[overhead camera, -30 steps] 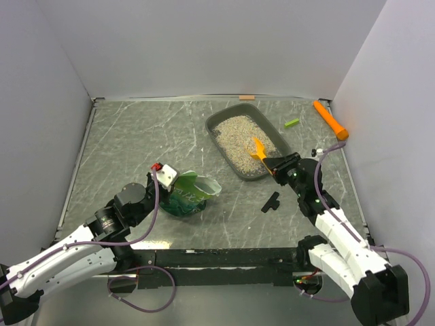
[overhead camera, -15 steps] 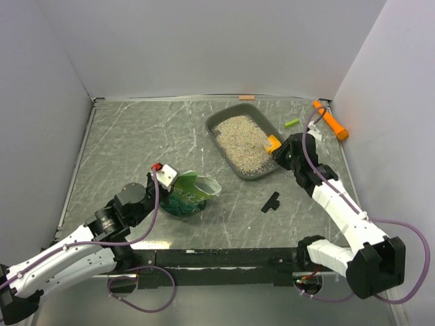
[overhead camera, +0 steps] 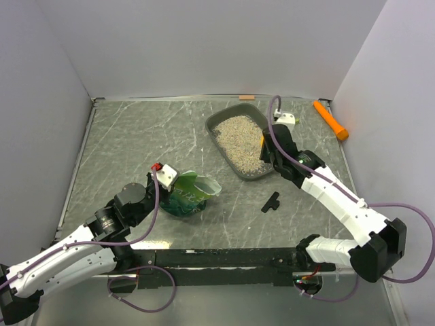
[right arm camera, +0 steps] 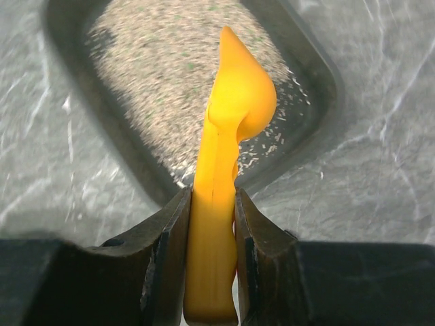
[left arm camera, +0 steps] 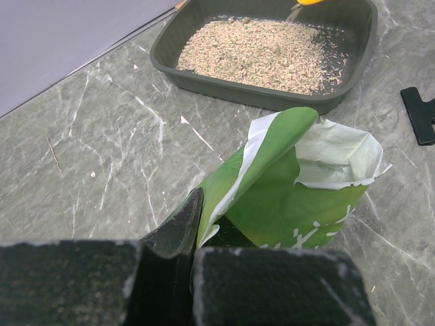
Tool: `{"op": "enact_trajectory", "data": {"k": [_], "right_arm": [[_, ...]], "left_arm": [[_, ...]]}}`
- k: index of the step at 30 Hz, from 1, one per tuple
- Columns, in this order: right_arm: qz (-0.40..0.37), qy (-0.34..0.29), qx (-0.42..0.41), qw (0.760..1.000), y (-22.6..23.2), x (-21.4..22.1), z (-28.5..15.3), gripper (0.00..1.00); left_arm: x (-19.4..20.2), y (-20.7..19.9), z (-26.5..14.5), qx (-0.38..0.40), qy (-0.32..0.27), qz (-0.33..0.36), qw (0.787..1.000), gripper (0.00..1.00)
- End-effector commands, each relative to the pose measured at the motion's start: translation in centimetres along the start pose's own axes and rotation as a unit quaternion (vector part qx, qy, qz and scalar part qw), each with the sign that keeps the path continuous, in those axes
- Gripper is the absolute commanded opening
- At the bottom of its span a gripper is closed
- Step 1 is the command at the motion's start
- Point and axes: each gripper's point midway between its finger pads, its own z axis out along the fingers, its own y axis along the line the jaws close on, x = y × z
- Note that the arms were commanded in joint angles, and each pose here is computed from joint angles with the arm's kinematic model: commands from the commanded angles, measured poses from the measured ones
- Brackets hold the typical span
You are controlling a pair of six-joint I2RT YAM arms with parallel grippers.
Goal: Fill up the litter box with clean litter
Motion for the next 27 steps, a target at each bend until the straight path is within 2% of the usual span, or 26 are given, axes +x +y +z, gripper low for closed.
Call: {"op": "enact_trajectory", "data": {"k": [1,11,14,16,18,22,27], "right_arm": [[-0.048,-0.046,-0.002,0.998,0.6,-3.9,-3.5,0.0],[-0.097,-0.03,-0.122,0.987,3.5,-4.7,-9.7,0.0],[-0.089,-0.027,-0.212,0.973,5.3,-4.4,-12.7,0.0],[-0.089,-0.021,-0.282,0.955,6.5,-4.0,-15.3,0.0],[-0.092,-0.014,-0.307,0.947,6.6,-3.8,-16.6,0.0],[-0.102,0.036,-0.397,0.911,8.3,-2.0,-19.8,0.0],[-0.098,0.074,-0.446,0.887,8.8,-0.3,-21.9,0.0]], "left_arm": [[-1.8,0.8,-0.4,-0.02,-0.016,-0.018,1.0,0.01],[-1.9,0.9,-0.5,-0.019,-0.018,-0.02,0.999,0.01],[-1.8,0.9,-0.5,-0.02,-0.017,-0.018,0.999,0.01],[-1.8,0.9,-0.5,-0.021,-0.017,-0.019,0.999,0.01],[-1.8,0.9,-0.5,-0.02,-0.017,-0.018,0.999,0.01],[-1.8,0.9,-0.5,-0.02,-0.014,-0.016,1.0,0.01],[-1.8,1.0,-0.6,-0.022,-0.017,-0.016,0.999,0.01]]}}
